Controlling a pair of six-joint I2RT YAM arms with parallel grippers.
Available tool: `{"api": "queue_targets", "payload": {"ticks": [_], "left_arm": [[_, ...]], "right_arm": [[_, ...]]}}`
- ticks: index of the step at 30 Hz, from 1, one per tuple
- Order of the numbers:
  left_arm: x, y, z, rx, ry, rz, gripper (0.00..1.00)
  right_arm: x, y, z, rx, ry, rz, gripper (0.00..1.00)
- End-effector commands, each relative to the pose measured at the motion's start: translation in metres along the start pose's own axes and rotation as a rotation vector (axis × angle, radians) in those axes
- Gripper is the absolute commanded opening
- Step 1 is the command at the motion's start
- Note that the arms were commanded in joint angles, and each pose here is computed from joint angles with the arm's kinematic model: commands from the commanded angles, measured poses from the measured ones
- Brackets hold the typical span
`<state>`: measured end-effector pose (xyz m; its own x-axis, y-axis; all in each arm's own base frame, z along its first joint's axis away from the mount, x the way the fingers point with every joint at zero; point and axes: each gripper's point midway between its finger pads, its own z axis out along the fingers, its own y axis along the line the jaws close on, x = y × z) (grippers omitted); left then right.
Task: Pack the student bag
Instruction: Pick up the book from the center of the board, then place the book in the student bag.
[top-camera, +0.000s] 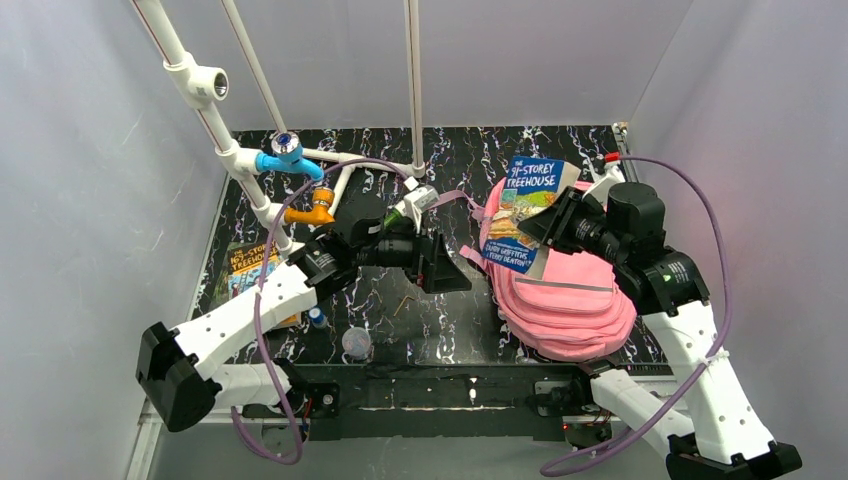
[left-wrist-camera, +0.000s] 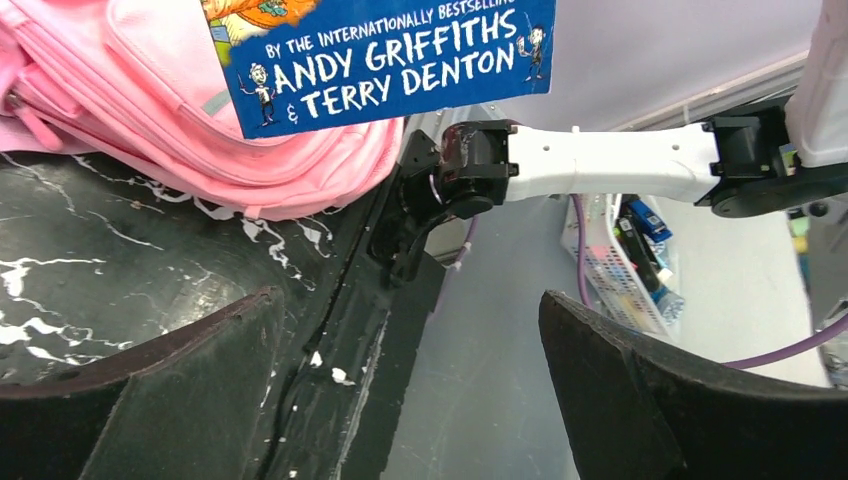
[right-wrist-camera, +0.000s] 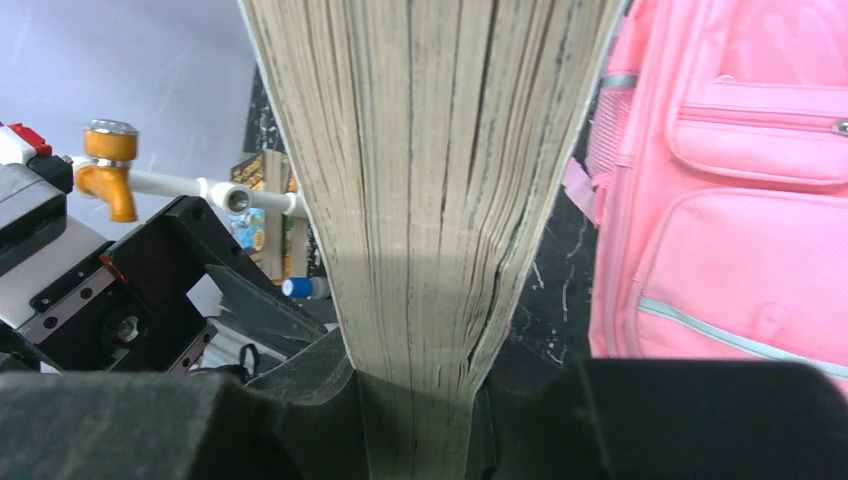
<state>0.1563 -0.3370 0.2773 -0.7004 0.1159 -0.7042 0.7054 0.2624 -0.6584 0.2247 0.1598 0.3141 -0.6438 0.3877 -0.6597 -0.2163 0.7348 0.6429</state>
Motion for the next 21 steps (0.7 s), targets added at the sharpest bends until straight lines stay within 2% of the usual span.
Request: {"api": "queue_targets", "payload": {"ticks": [1, 4, 8, 11, 13, 14, 16, 21], "left_arm": [[-0.001, -0.022, 0.006, 0.111, 0.018, -0.013, 0.98], [0.016, -0.03, 0.023, 0.099, 0.055, 0.053, 0.97], [0.046, -0.036, 0.055, 0.037, 0.094, 0.2, 0.95], [0.076, -0.027, 0.092, -0.05, 0.132, 0.406, 0.94], [0.091, -0.018, 0.119, -0.134, 0.155, 0.602, 0.94], [0.092, -0.01, 0.132, -0.199, 0.155, 0.68, 0.93], [0.086, 0.007, 0.154, -0.305, 0.141, 0.727, 0.91], [0.092, 0.028, 0.206, -0.322, 0.165, 0.83, 0.83]], "right_arm": [[-0.026, 0.007, -0.02, 0.018, -0.11, -0.079, 0.01], [-0.033, -0.003, -0.031, 0.1, -0.135, -0.092, 0.01], [-0.049, -0.042, -0.069, 0.409, -0.168, -0.111, 0.01], [-0.058, -0.066, -0.114, 0.615, -0.218, -0.136, 0.01], [-0.059, -0.077, -0.141, 0.708, -0.258, -0.149, 0.01], [-0.06, -0.081, -0.155, 0.739, -0.281, -0.152, 0.01], [-0.062, -0.084, -0.178, 0.779, -0.325, -0.152, 0.01], [-0.06, -0.08, -0.215, 0.774, -0.407, -0.136, 0.01]]}}
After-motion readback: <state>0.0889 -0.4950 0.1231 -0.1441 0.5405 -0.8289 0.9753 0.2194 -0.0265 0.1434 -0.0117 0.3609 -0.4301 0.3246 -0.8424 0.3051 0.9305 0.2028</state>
